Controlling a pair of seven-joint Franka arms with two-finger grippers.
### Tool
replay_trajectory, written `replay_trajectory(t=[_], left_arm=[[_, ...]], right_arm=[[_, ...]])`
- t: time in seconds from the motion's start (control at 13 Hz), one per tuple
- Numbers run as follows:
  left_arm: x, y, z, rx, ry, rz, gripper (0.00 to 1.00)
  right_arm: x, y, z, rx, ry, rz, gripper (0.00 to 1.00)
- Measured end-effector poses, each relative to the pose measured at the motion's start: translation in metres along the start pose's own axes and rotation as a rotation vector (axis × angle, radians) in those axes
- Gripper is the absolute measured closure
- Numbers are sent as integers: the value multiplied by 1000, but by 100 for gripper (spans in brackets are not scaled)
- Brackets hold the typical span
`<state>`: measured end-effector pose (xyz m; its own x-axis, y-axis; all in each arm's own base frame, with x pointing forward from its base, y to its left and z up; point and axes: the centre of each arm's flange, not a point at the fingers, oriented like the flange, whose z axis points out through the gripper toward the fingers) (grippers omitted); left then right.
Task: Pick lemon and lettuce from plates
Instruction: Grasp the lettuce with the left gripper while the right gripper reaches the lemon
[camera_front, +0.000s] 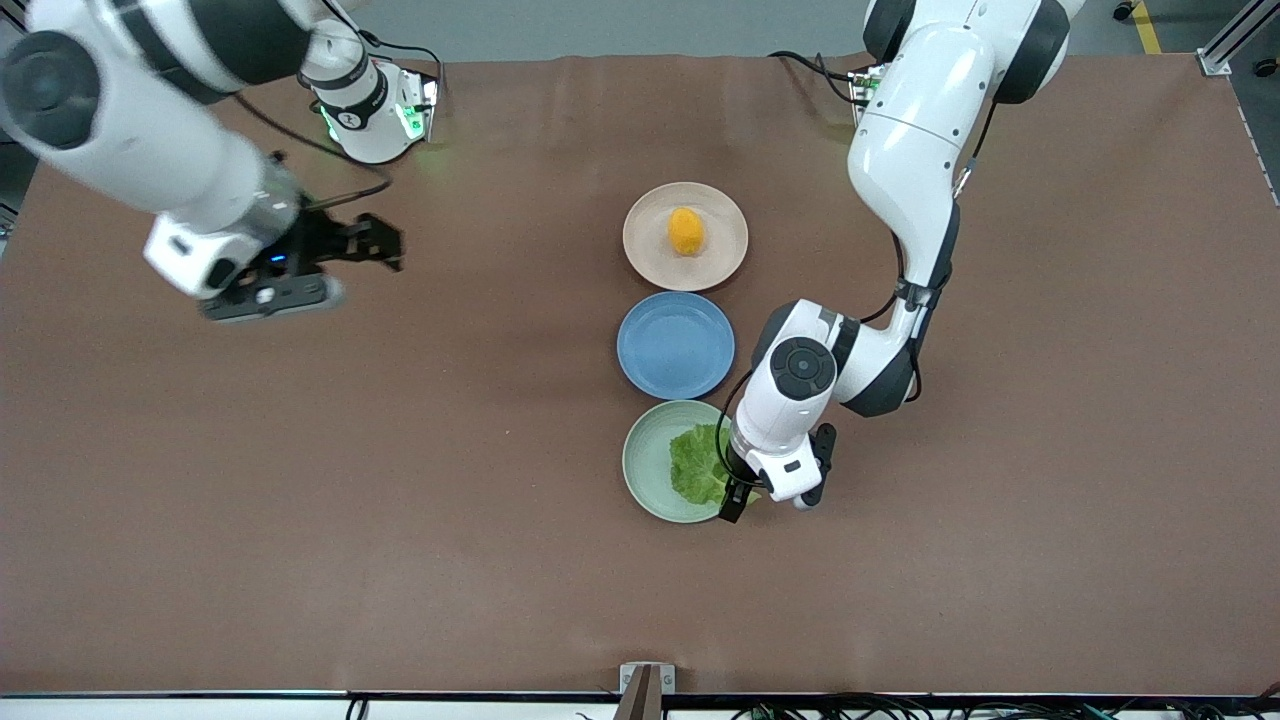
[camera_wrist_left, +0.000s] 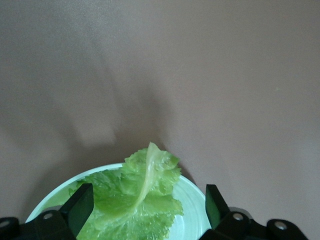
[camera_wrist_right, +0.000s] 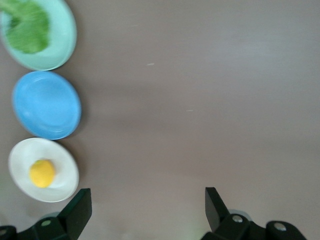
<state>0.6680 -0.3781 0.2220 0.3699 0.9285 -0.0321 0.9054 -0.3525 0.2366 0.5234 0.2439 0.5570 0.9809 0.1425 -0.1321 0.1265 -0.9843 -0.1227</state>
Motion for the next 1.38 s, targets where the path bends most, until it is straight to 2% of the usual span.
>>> replay_trajectory(t=[0.08, 0.15, 0.54, 0.77, 0.85, 0.92, 1.08, 1.15, 1.31, 1.38], left_arm=[[0, 0, 1, 1, 1, 0, 4], [1, -1, 2, 3, 1, 0, 12], [5, -3, 10, 12, 12, 0, 14], [7, -3, 10, 11, 25, 14, 17], [7, -3, 10, 10, 26, 18, 22], [7, -3, 10, 10, 26, 19, 22], [8, -3, 10, 11, 27, 21, 42], [8, -3, 10, 11, 27, 21, 42], [8, -3, 10, 11, 27, 21, 62], [8, -3, 10, 11, 27, 21, 62]], right_arm=[[-10, -37, 10, -3, 7, 1, 0], [-21, -72, 22, -5, 13, 6, 0], [-81, -231, 122, 16, 70, 74, 0], [-109, -301, 210, -15, 106, 50, 0], [-117, -316, 238, -25, 116, 48, 0], [-124, -329, 264, -33, 123, 46, 0], [-139, -346, 305, -85, 147, 36, 0], [-146, -352, 321, -114, 160, 28, 0], [-158, -360, 350, -156, 159, 3, 0], [-162, -361, 363, -172, 151, -5, 0]])
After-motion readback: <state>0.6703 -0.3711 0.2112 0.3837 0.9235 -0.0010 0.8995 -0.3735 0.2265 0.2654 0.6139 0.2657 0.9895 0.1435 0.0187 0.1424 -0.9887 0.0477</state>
